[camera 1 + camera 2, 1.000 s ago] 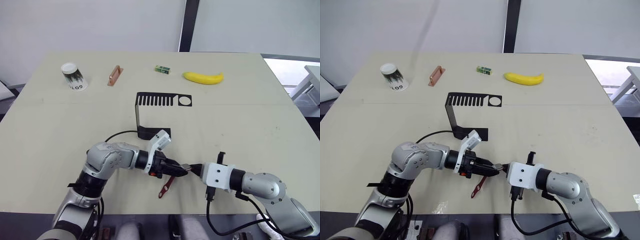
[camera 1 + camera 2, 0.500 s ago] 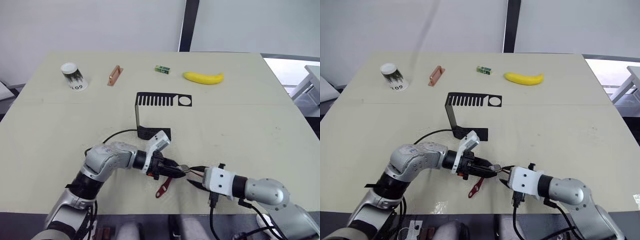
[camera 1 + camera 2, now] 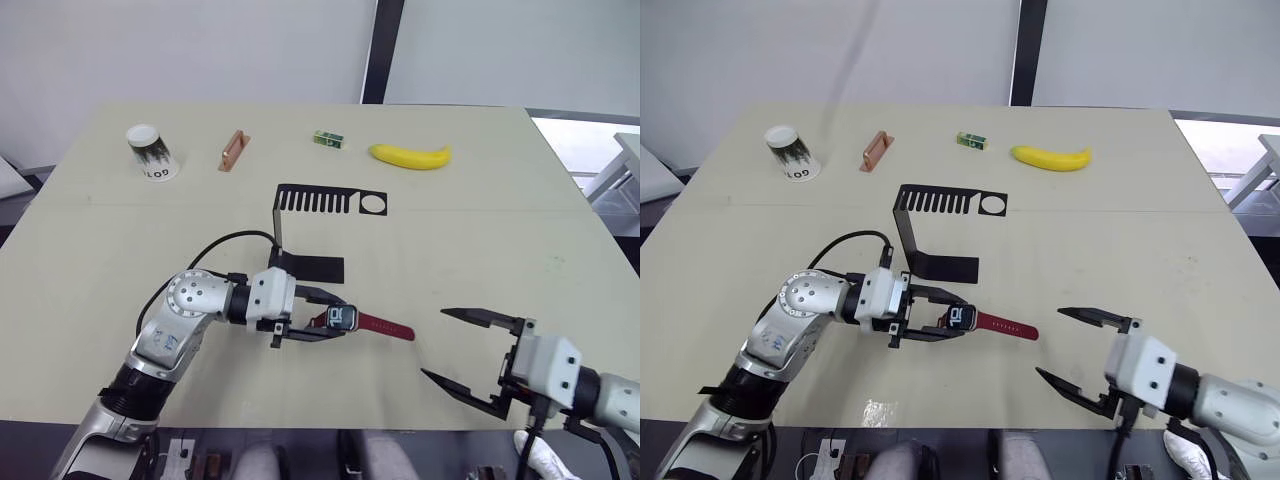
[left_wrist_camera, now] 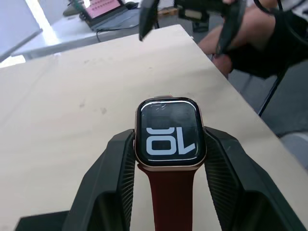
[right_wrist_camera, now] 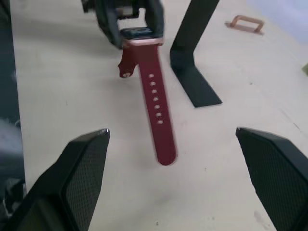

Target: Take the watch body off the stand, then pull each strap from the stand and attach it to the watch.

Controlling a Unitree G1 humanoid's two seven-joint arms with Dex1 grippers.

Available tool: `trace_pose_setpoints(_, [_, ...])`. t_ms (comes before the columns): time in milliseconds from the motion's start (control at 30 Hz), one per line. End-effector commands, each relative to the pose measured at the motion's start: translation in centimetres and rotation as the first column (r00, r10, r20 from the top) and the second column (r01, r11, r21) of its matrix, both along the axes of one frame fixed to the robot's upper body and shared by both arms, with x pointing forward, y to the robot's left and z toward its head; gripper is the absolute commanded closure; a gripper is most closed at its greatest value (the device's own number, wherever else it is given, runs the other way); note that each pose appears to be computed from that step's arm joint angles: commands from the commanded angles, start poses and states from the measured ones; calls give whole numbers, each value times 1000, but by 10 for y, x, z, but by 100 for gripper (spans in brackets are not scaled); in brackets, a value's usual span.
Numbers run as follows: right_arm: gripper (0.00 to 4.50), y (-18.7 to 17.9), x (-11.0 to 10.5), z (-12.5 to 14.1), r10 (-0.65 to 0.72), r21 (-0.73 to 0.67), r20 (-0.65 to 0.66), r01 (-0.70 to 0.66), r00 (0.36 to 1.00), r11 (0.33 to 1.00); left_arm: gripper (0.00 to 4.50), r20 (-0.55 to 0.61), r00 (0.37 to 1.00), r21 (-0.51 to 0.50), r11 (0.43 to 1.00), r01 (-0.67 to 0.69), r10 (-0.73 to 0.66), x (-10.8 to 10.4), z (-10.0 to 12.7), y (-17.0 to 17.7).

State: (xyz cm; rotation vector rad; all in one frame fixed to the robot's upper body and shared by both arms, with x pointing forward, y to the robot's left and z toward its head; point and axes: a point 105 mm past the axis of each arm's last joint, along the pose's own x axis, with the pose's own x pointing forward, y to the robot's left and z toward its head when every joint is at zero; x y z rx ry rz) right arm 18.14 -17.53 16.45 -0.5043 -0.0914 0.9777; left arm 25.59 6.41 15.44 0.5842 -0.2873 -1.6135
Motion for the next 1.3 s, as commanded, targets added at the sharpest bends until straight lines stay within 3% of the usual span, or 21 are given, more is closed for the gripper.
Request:
trace_pose_setpoints(33, [6,-12,-7,13,-35,73,13,34,999,997,291,228,972,18,998,53,-55,-2,8,3])
trace_pose_setpoints(133, [6,-19,-9,12,-65,67,11,64,998,996,291,279,959,19,999,50,-53,1,9,4])
trace_pose_setpoints(333, [6,-20,-9,10,-79,68,4,79,997,995,291,211,976,7,999,49,-49,-2,9,0])
trace_pose_setpoints(533, [6,-11,-7,10,-56,96,-21,58,998,994,291,-114,993,-27,999,-40,37,-1,13,-19])
trace_pose_setpoints(633, [6,-5,-5,10,-35,103,-33,38,999,994,291,-239,965,43,994,-99,107,4,-3,-35])
trace_pose_setpoints(767, [6,-1,-5,8,-14,107,-57,20,998,994,291,-204,958,188,969,-163,201,14,-36,-44])
trace_pose_setpoints(867, [6,-2,-7,4,-9,108,-71,17,997,994,291,-155,958,234,951,-203,242,19,-48,-46])
trace_pose_setpoints(1000, [6,-10,-10,-8,-20,104,-96,30,995,994,291,-132,956,231,946,-226,261,21,-53,-46])
trace_pose_setpoints(1133, [6,-22,-14,-21,-26,95,-119,38,992,995,291,-194,951,211,957,-198,240,14,-50,-43])
trace_pose_setpoints(1300, [0,-39,-12,-32,-32,94,-122,44,992,995,46,-161,968,135,976,-172,193,11,-34,-35])
